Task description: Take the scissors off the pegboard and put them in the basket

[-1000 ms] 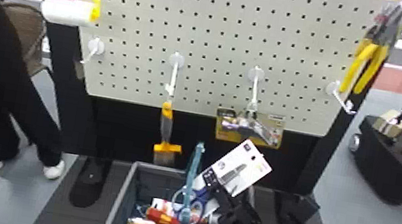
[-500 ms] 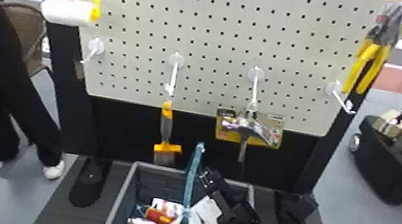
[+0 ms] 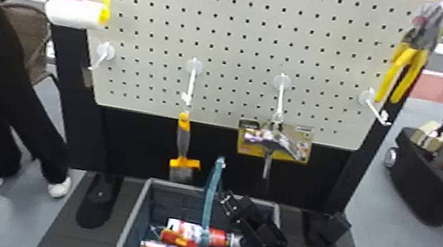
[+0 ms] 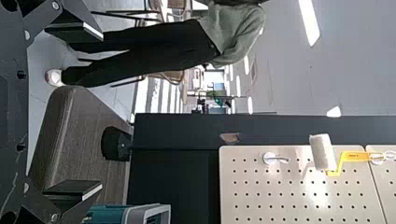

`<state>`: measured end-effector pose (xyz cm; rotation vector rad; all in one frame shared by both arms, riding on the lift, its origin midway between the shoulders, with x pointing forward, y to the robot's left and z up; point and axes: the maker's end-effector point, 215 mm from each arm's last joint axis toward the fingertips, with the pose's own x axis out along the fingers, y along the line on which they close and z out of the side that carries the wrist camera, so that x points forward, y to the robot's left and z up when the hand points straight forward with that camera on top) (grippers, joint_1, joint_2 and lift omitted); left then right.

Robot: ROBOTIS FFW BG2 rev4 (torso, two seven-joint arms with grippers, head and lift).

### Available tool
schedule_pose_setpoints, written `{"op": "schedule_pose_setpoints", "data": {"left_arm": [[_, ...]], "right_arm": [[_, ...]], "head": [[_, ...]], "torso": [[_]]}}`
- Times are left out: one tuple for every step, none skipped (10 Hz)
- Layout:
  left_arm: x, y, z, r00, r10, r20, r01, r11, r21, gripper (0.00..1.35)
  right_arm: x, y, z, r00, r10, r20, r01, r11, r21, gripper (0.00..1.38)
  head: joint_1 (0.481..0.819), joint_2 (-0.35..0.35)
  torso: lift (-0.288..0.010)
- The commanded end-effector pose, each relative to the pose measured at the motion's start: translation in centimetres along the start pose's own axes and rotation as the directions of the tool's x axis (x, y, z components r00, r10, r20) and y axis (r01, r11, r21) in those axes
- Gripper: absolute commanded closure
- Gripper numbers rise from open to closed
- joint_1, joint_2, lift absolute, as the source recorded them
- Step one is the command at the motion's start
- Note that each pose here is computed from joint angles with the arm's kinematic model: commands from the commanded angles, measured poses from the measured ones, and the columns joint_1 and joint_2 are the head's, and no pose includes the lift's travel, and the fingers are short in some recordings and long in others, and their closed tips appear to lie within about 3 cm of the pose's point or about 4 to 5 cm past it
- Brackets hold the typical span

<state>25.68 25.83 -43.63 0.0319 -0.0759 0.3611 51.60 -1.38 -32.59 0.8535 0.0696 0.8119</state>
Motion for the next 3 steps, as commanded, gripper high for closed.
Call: {"op": "schedule_pose_setpoints", "data": {"left_arm": [[0.04,-0.01,0.02,1.000,0.000,0.001,0.000,1.000,0.000,0.18],[-0.02,0.09,0.02,1.000,0.001,0.001,-0.001,1.000,0.001,0.18],[-0.05,0.02,0.01,1.000,0.000,0.000,0.000,1.000,0.000,0.18]], "right_arm": [[-0.01,-0.01,0.07,1.000,0.000,0.002,0.000,1.000,-0.002,0.16],[-0.01,-0.01,0.15,1.000,0.000,0.005,0.000,1.000,-0.003,0.16],[-0.01,0.02,0.15,1.000,0.001,0.005,-0.001,1.000,-0.003,0.16]], "head": [[0.549,0.000],[0.549,0.000],[0.549,0.000]], "torso": [[-0.100],[-0.100],[-0.100]]}}
